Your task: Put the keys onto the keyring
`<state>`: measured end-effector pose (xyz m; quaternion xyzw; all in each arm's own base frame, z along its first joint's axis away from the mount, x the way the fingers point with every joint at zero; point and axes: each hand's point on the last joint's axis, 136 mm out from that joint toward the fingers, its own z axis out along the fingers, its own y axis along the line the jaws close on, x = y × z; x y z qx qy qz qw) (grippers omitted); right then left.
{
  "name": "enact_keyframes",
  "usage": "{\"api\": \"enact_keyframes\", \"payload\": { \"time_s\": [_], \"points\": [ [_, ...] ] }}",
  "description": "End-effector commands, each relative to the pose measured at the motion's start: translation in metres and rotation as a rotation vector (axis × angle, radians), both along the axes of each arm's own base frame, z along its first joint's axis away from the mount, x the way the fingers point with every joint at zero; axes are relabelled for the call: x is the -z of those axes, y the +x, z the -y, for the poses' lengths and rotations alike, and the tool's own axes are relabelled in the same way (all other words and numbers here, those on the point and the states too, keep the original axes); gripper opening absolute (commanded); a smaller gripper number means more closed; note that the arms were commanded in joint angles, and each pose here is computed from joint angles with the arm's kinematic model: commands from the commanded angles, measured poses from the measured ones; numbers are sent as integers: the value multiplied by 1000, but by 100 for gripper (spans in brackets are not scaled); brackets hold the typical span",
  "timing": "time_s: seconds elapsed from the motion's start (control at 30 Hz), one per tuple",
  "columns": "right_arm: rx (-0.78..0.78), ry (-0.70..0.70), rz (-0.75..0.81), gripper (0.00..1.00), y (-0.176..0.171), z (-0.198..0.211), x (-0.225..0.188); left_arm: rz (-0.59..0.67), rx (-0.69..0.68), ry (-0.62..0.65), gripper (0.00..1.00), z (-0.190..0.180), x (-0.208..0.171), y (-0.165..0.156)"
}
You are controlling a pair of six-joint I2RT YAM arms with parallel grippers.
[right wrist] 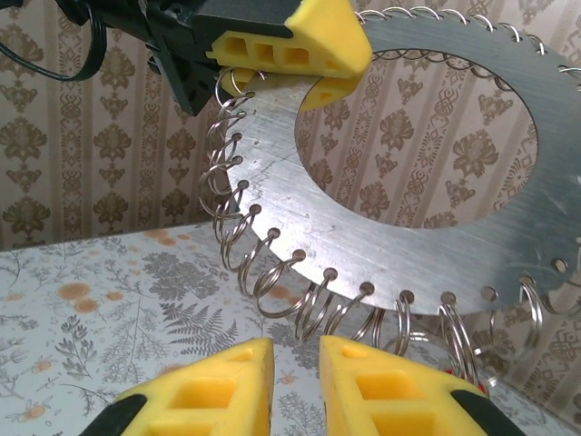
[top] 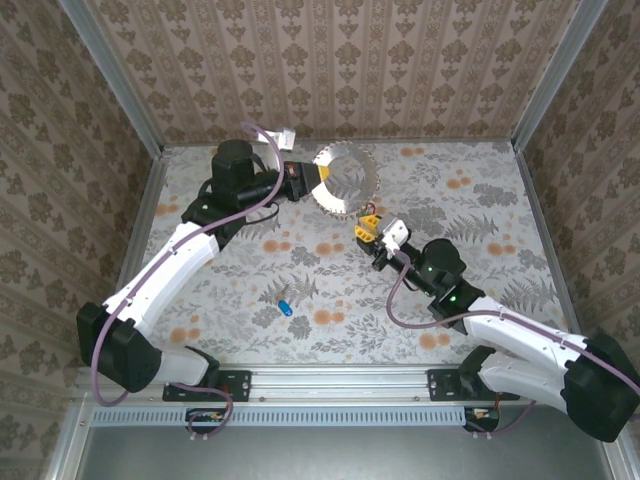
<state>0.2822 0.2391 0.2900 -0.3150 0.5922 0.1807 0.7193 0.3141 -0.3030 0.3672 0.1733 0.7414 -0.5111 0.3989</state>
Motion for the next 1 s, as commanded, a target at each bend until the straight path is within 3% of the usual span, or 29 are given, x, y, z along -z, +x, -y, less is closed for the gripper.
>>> {"api": "enact_keyframes", "payload": {
  "time_s": [0.0,0.7,0.97],
  "points": [
    [34,24,86,23,5,0,-27,54,9,-48,0,-1,-25,-8],
    [82,-103,84,27,10,5,-4,56,13,-40,0,-1,-24,-10],
    [93,-155,135,20,13,3,-8,56,13,-40,0,-1,-24,-11]
  ]
}}
